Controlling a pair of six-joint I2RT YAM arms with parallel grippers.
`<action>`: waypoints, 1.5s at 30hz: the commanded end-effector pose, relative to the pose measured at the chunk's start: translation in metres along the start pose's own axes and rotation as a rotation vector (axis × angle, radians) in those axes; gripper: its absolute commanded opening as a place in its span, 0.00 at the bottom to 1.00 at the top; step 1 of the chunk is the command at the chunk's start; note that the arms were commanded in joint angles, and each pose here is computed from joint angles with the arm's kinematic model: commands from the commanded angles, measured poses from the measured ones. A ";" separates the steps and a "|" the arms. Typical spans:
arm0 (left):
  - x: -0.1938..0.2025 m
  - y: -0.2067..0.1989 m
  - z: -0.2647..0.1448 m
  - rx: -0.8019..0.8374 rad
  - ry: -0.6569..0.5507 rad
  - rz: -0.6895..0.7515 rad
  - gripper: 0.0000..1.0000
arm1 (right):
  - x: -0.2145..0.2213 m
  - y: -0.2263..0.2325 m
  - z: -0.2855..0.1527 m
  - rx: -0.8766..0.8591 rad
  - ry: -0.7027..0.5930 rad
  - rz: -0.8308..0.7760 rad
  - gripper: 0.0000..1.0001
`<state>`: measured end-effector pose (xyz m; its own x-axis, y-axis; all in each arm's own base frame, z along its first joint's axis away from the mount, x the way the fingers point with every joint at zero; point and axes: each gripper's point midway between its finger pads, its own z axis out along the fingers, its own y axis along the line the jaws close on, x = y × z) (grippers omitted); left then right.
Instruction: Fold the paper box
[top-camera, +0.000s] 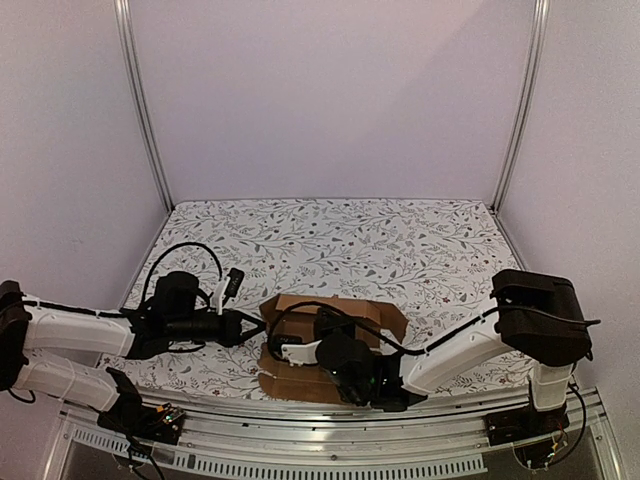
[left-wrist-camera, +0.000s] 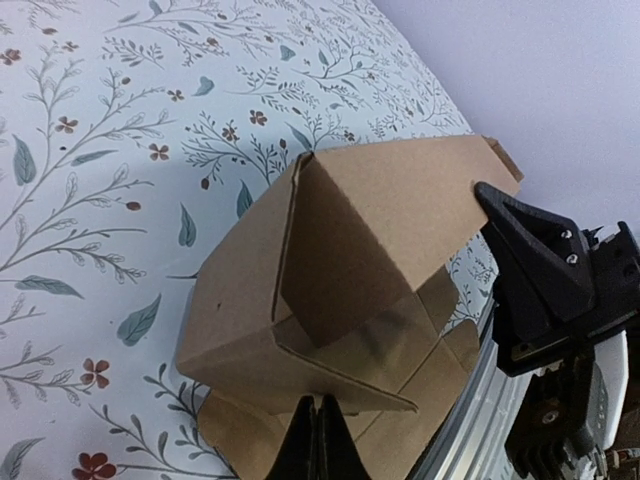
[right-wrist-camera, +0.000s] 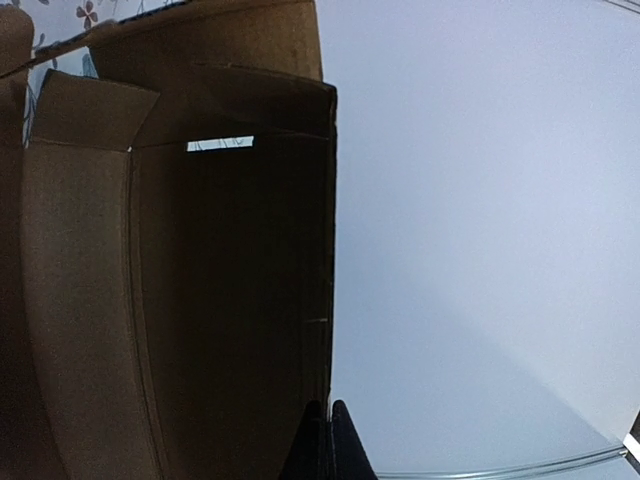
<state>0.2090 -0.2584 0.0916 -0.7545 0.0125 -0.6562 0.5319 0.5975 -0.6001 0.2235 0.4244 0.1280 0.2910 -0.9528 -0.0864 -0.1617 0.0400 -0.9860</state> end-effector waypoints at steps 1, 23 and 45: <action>0.008 0.005 -0.002 -0.036 0.021 0.021 0.00 | -0.002 0.001 -0.001 0.039 0.000 -0.003 0.00; -0.047 0.050 -0.017 -0.389 -0.138 0.092 0.00 | -0.002 0.004 -0.003 0.045 -0.020 0.015 0.00; -0.030 0.030 0.024 -0.207 -0.010 0.048 0.00 | -0.004 0.011 -0.003 0.039 -0.021 0.019 0.00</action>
<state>0.2665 -0.2545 0.0801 -0.7248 0.0290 -0.6884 0.4479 0.7790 -0.4388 0.2214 0.4253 0.1262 0.3026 -0.9487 -0.0912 -0.1235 0.0558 -0.9908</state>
